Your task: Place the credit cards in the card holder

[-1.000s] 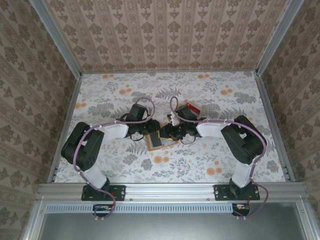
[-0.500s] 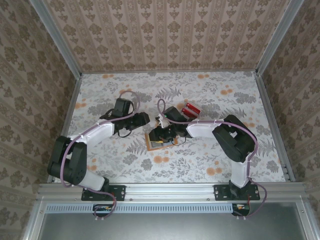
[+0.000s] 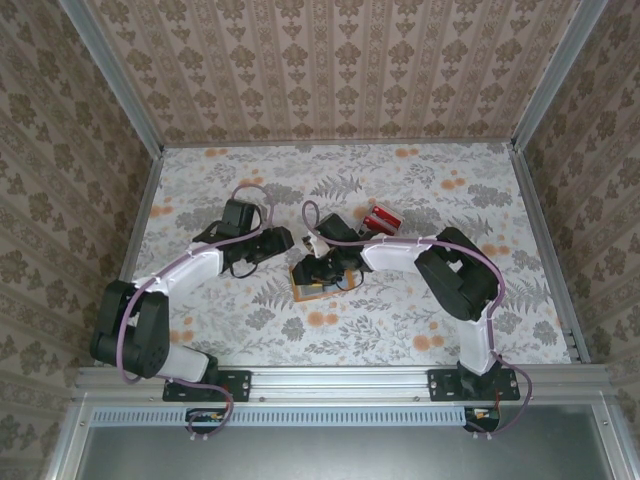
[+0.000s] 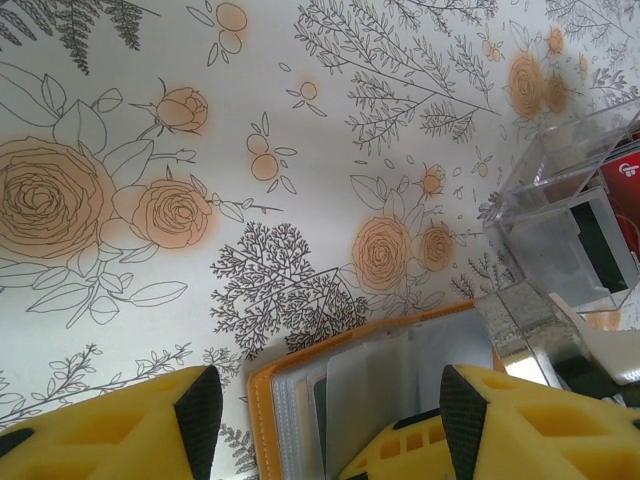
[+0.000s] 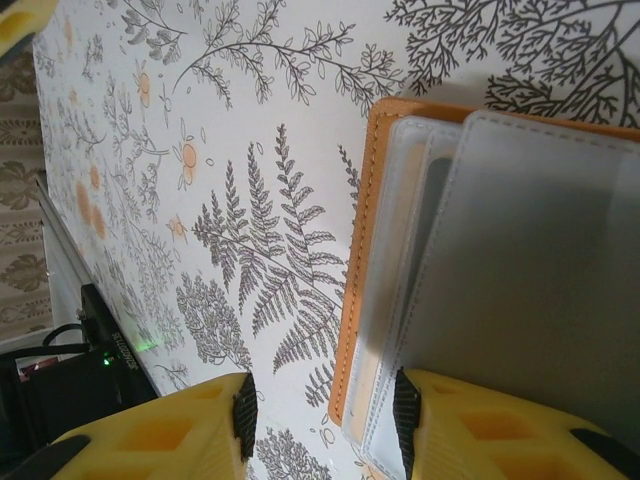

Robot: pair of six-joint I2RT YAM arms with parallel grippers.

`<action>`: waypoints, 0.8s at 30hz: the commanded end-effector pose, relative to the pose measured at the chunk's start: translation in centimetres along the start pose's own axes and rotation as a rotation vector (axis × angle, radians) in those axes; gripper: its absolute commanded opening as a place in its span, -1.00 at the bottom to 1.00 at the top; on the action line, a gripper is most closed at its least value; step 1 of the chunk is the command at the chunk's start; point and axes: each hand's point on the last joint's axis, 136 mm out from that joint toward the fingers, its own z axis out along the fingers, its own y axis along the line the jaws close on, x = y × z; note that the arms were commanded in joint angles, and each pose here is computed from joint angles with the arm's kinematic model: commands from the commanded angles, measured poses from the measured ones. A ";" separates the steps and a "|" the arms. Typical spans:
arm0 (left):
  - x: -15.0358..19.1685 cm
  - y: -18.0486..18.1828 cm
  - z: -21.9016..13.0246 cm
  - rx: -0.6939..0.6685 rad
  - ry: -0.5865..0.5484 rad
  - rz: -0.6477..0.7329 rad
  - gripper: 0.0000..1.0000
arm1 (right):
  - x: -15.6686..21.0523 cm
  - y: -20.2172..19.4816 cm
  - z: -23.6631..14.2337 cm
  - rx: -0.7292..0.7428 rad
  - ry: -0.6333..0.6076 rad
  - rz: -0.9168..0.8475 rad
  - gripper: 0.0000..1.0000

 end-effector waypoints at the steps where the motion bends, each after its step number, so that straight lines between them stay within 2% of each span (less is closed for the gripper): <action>1: 0.1 0.2 -0.5 -0.010 0.003 0.015 0.25 | 0.4 0.0 -0.7 0.044 0.009 -0.012 -0.11; 14: -0.8 -1.3 -0.5 0.019 -0.002 0.046 0.25 | -0.9 3.0 -4.1 0.023 -0.057 -0.070 -0.09; 20: -2.4 -3.4 0.3 0.048 0.007 0.106 0.25 | -2.7 1.7 -9.3 0.064 -0.212 -0.042 -0.09; 24: -3.7 -5.5 2.2 0.079 0.038 0.160 0.23 | -3.6 -2.3 -14.5 0.101 -0.372 0.063 -0.09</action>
